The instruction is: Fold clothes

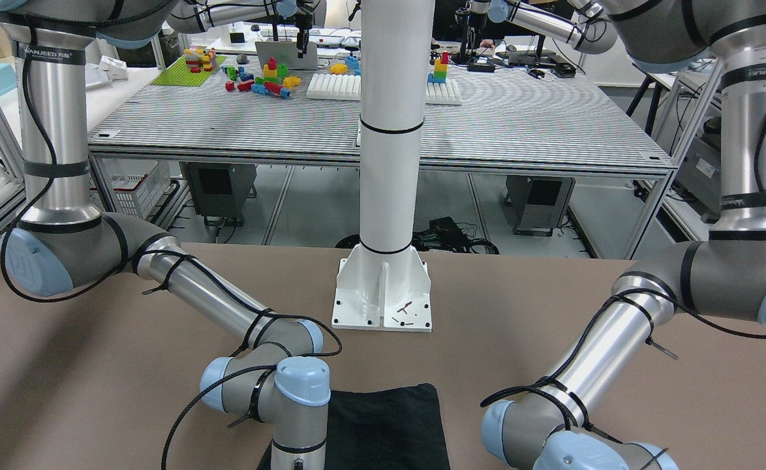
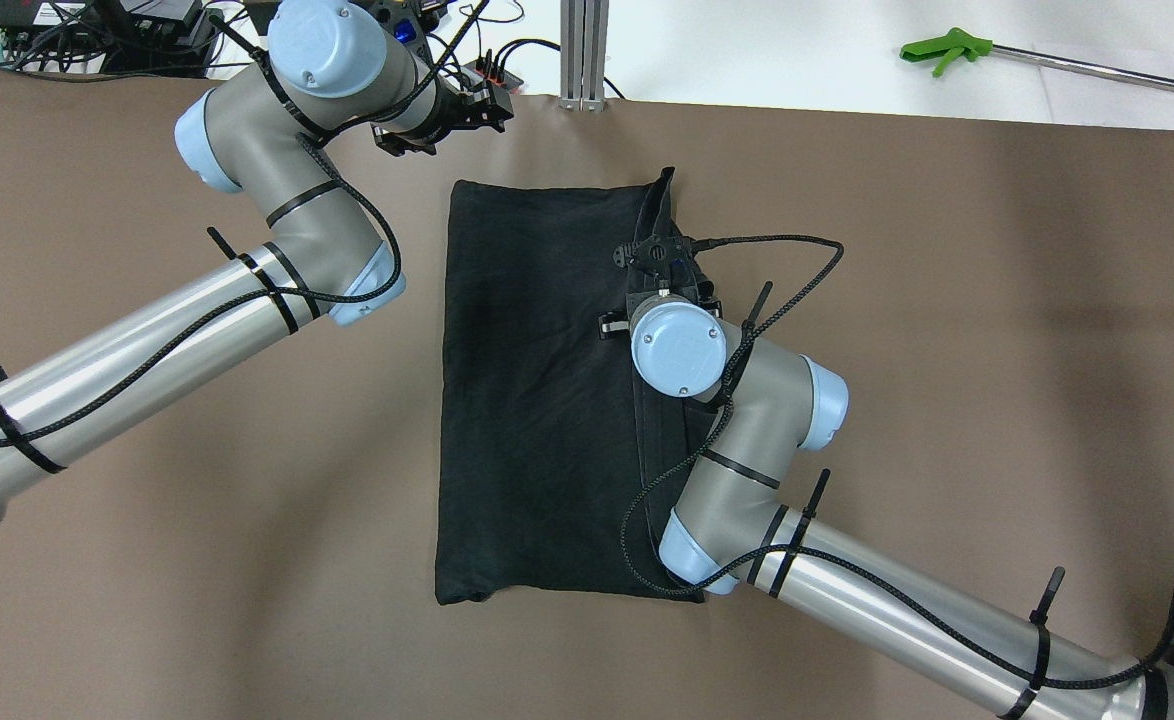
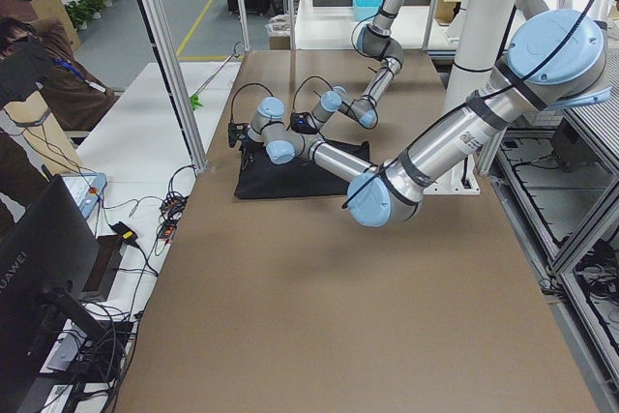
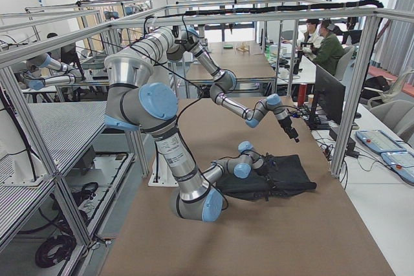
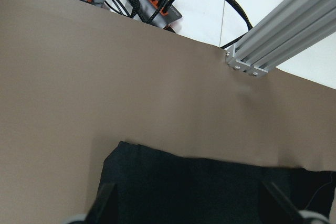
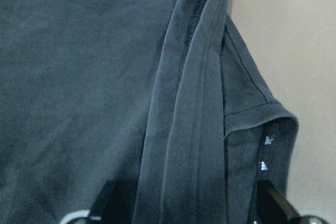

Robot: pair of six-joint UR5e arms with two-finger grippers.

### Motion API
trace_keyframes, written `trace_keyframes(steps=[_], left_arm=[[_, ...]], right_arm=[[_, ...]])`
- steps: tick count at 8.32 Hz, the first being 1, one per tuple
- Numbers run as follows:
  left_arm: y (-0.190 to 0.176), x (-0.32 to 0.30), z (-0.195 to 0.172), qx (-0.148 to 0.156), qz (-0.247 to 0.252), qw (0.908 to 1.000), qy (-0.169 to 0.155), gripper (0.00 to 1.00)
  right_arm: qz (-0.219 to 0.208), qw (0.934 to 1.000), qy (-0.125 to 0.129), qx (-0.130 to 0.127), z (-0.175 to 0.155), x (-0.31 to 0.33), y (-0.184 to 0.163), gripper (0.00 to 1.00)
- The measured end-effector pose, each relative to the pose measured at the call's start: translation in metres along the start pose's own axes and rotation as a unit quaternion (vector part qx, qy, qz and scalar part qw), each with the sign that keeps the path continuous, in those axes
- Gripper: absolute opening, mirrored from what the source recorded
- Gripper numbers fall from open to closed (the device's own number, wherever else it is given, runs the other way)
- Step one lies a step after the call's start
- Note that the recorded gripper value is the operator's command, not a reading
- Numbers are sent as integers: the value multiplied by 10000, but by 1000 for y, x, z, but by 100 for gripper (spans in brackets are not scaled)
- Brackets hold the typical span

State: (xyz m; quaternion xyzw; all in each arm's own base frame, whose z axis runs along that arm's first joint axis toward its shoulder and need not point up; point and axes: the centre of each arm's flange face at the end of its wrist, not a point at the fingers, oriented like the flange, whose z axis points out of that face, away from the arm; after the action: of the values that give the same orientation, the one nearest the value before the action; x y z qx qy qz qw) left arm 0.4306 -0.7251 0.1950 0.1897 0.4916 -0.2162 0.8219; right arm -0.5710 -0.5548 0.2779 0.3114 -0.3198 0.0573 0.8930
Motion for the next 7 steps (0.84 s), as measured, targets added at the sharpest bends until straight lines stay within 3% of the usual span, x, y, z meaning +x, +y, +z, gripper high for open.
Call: trace_keyframes(steps=[7], left_arm=[[7, 3, 2, -40, -3, 10000, 16, 95]], right_arm=[[-273, 9996, 89, -46, 8, 17, 3, 88]])
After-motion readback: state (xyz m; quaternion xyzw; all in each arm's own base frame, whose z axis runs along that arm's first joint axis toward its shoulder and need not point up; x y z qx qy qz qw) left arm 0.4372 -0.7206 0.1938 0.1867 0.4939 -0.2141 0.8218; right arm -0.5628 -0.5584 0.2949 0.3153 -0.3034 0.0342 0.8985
